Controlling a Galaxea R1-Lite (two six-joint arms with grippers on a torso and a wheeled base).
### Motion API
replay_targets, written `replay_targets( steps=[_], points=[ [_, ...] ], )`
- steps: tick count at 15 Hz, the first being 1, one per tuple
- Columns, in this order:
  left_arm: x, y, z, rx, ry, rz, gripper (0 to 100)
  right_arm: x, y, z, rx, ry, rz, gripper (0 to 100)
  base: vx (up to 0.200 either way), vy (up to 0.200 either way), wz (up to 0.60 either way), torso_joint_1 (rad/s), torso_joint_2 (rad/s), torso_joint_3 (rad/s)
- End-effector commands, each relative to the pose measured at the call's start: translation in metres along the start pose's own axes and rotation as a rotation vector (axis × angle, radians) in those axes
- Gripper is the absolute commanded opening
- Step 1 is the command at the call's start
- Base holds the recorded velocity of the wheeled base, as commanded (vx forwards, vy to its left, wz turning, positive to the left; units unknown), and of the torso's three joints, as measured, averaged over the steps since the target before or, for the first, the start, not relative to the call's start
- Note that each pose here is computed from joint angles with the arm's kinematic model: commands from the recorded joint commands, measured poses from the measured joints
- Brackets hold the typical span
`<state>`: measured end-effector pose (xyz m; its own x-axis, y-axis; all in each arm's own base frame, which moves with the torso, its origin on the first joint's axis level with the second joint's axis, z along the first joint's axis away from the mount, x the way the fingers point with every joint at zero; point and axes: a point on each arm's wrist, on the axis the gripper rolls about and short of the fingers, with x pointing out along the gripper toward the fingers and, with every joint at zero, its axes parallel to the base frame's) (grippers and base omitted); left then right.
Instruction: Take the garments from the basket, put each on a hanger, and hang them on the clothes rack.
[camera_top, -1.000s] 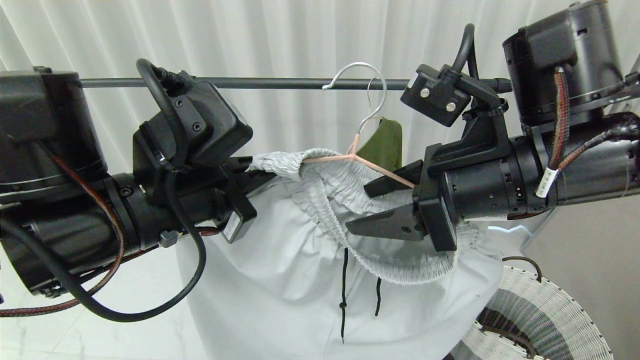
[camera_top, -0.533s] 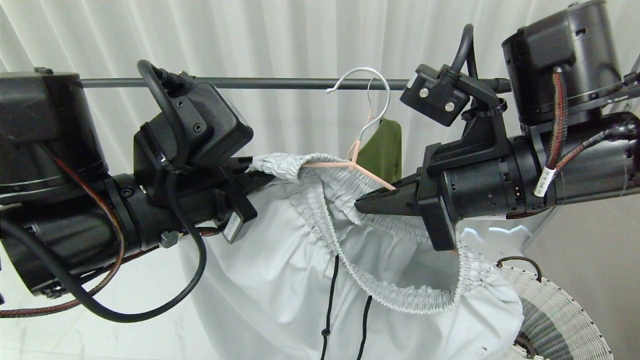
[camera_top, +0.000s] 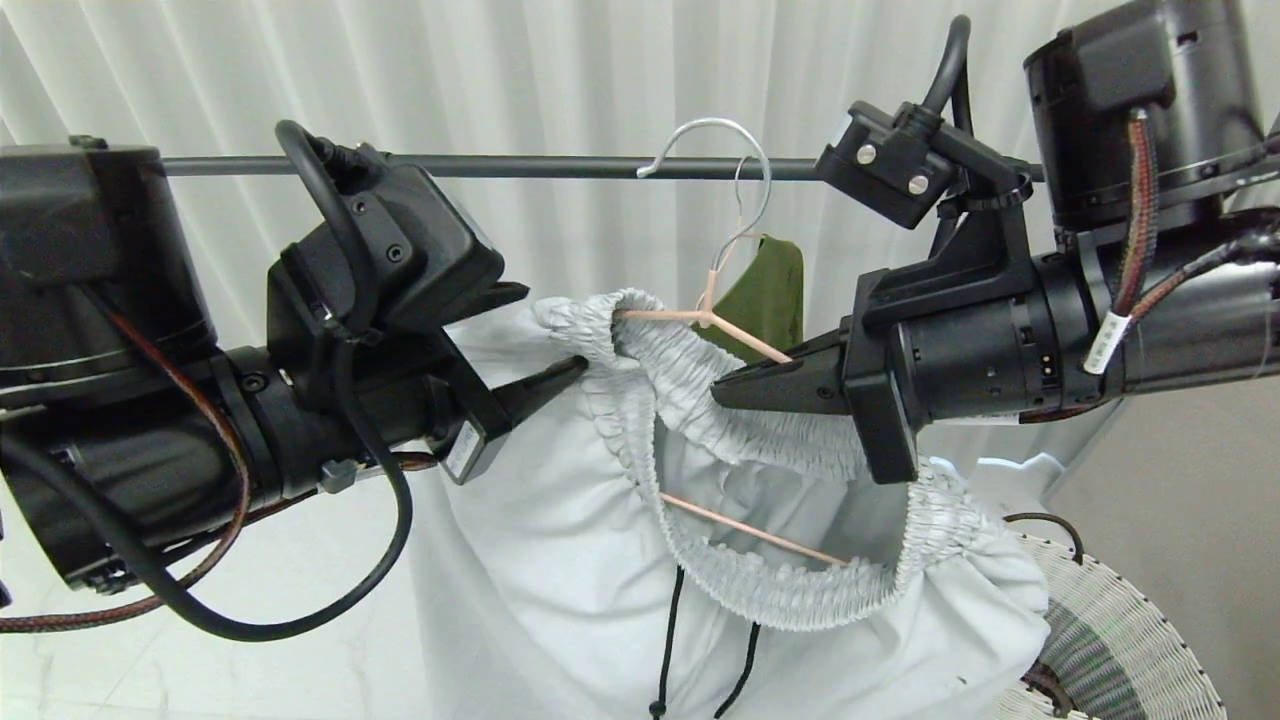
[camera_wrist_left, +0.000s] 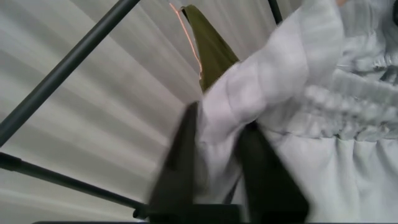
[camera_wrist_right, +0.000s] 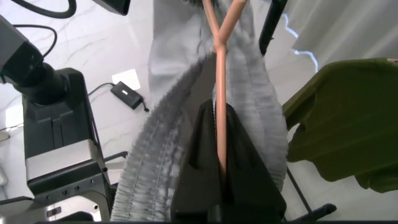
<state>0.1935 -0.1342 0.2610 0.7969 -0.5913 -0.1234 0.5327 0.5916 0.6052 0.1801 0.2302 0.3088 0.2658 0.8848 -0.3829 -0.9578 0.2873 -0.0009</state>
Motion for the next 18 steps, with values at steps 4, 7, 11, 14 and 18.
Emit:
replay_targets(
  steps=[4, 7, 11, 14, 18],
  points=[
    [0.0, 0.009, -0.008, -0.007, 0.035, 0.037, 100, -0.011, 0.003, 0.007, 0.017, -0.035, -0.005, 0, 0.0, 0.0, 0.0, 0.0, 0.0, 0.0],
    [-0.006, 0.011, -0.009, -0.014, 0.03, 0.044, 100, -0.02, -0.005, 0.008, 0.038, -0.051, -0.043, 0, 0.0, 0.0, 0.0, 0.0, 0.0, 0.0],
    [-0.023, 0.008, -0.019, -0.032, 0.053, 0.059, 100, -0.028, -0.015, 0.012, 0.029, -0.097, -0.089, 0, 0.0, 0.0, 0.0, 0.0, 0.0, 0.0],
    [-0.036, 0.012, -0.049, -0.139, 0.159, 0.118, 100, -0.037, -0.012, 0.016, 0.014, -0.122, -0.095, 0, 0.0, 0.0, 0.0, 0.0, 0.0, 0.0],
    [-0.026, 0.031, -0.083, -0.225, 0.254, 0.133, 100, -0.046, -0.008, 0.022, -0.038, -0.15, -0.096, 0, 0.0, 0.0, 0.0, 0.0, 0.0, 0.0]
  ],
)
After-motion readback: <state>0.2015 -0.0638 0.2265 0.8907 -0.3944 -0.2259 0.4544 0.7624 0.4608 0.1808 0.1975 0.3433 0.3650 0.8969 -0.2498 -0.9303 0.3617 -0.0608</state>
